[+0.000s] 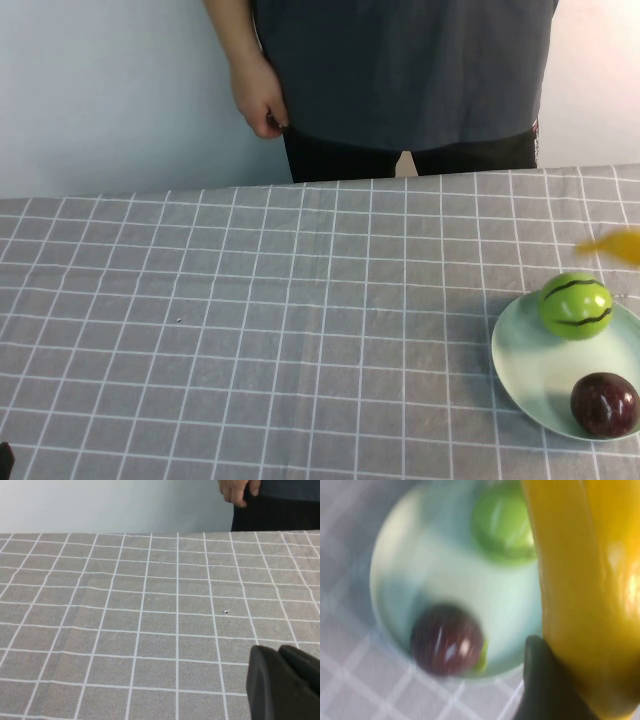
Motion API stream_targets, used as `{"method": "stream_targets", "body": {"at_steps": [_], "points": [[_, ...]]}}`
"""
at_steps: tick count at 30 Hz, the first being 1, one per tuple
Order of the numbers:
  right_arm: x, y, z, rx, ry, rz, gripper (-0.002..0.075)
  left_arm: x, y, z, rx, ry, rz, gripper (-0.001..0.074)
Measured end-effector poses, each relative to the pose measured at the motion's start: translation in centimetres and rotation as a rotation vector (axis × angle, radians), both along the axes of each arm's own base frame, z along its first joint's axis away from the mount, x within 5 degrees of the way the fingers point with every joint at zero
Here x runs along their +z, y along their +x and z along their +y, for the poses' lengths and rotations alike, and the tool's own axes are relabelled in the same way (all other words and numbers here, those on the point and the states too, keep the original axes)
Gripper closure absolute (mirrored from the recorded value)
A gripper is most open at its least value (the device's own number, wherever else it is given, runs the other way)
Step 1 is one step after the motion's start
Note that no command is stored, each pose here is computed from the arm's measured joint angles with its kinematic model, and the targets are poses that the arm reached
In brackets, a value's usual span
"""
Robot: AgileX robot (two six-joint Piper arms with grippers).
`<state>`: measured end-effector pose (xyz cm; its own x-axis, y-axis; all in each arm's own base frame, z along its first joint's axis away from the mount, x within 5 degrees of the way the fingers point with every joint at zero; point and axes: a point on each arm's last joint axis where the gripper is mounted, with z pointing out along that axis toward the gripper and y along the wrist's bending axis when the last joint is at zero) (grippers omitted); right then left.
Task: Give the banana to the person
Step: Hand the grabbed banana to the person
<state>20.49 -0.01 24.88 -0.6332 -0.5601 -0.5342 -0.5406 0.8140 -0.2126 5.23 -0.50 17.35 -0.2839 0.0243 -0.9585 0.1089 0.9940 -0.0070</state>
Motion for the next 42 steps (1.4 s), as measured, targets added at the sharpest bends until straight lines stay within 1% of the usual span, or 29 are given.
{"method": "stream_targets", "body": {"at_steps": [3, 7, 11, 14, 21, 26, 30, 36, 42], "points": [[3.0, -1.6, 0.4, -0.098, 0.091, -0.139, 0.0419, 0.0, 0.0, 0.0, 0.000, 0.000, 0.000, 0.0740], [6.2, -2.9, 1.7, -0.160, 0.251, -0.351, 0.0419, 0.0, 0.0, 0.0, 0.000, 0.000, 0.000, 0.0740], [7.9, -2.8, 3.4, -0.174, 0.434, -0.478, 0.0419, 0.0, 0.0, 0.0, 0.000, 0.000, 0.000, 0.0740], [8.0, -1.9, 5.2, -0.149, 0.504, -0.509, 0.0419, 0.0, 0.0, 0.0, 0.000, 0.000, 0.000, 0.0739], [7.6, 1.9, 9.9, -0.048, 0.517, -0.474, 0.0420, 0.0, 0.0, 0.0, 0.000, 0.000, 0.000, 0.0739], [6.3, 5.1, 12.6, -0.031, 0.497, -0.429, 0.0420, 0.0, 0.0, 0.0, 0.000, 0.000, 0.000, 0.0740], [5.4, 6.8, 14.2, -0.020, 0.484, -0.400, 0.0420, 0.0, 0.0, 0.0, 0.000, 0.000, 0.000, 0.0739], [4.5, 7.7, 15.1, -0.023, 0.476, -0.389, 0.0420, 0.0, 0.0, 0.0, 0.000, 0.000, 0.000, 0.0740], [4.4, 7.9, 15.1, -0.031, 0.474, -0.403, 0.0421, 0.0, 0.0, 0.0, 0.000, 0.000, 0.000, 0.0739]]}}
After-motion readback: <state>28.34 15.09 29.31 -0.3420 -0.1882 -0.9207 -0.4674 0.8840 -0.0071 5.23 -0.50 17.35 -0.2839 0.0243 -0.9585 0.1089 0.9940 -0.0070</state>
